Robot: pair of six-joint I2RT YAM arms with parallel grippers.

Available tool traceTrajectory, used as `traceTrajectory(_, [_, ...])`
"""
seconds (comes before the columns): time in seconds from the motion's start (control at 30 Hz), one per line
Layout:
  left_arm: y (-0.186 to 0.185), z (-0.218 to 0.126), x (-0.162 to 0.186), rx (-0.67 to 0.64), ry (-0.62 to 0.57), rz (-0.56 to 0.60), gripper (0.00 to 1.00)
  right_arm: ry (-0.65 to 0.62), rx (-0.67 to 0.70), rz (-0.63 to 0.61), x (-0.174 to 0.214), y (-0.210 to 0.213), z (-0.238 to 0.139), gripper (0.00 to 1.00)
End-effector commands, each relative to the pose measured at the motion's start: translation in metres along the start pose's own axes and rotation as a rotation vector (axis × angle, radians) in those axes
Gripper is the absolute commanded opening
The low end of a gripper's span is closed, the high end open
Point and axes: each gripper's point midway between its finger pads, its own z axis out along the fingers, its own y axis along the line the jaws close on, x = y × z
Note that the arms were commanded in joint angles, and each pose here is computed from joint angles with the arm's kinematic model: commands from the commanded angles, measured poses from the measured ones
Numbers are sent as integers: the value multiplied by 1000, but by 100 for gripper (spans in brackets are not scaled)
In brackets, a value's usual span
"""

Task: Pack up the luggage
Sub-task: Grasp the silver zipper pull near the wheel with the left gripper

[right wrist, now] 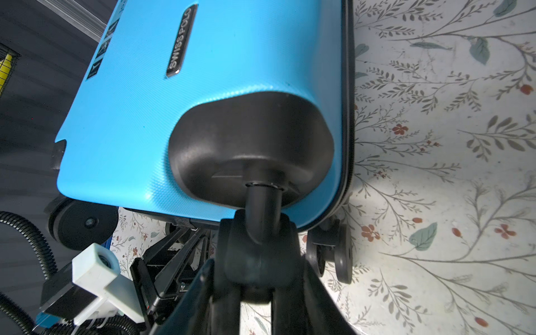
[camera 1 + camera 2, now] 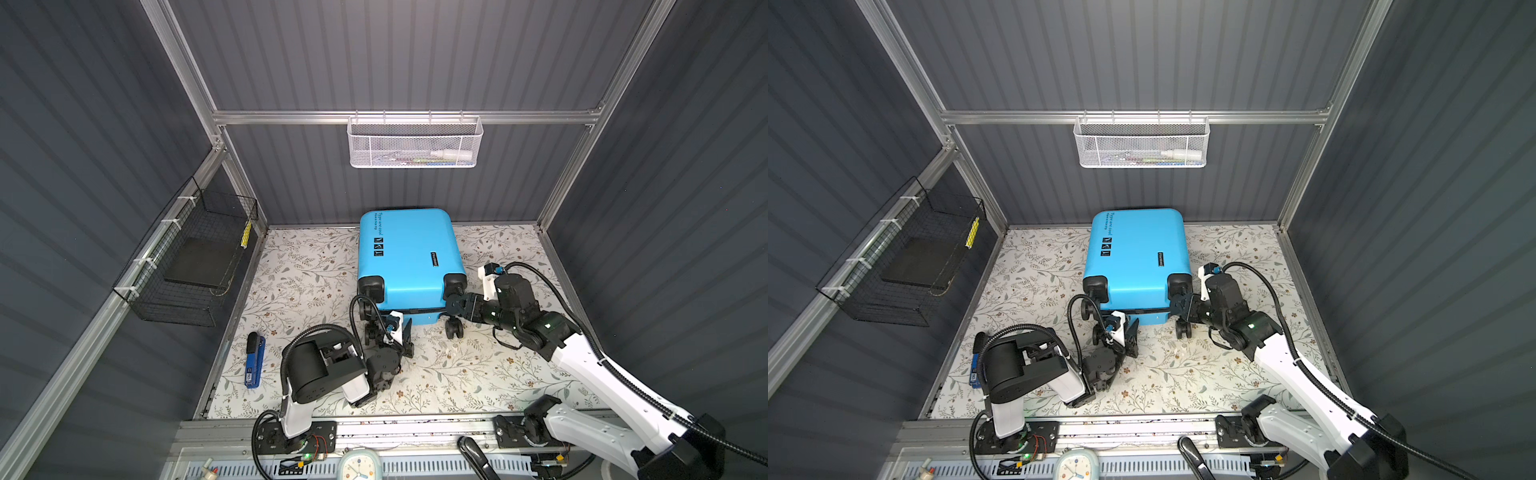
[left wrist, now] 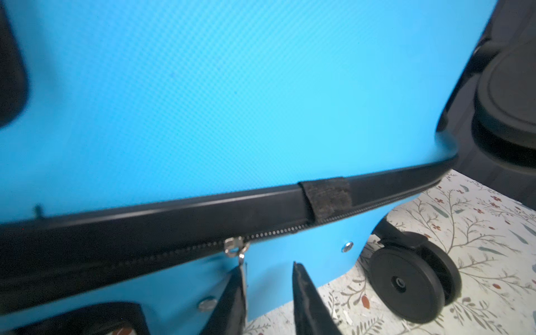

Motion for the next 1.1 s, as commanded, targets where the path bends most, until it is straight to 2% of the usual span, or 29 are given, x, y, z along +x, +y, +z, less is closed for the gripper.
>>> traceTrajectory(0.0, [16, 12, -17, -95, -61, -30, 20, 143, 50, -41, 35, -14, -1, 0])
traceTrajectory(0.53, [27, -2, -23, -100, -62, -42, 0, 118, 45, -49, 26, -10, -6, 0])
traceTrajectory(0.9, [-2, -5, -20, 83, -31, -1, 0, 77, 22, -78, 3, 7, -17, 0])
traceTrajectory(1.07, [-25, -4, -19, 184, -24, 9, 0, 89, 10, -69, 4, 9, -11, 0])
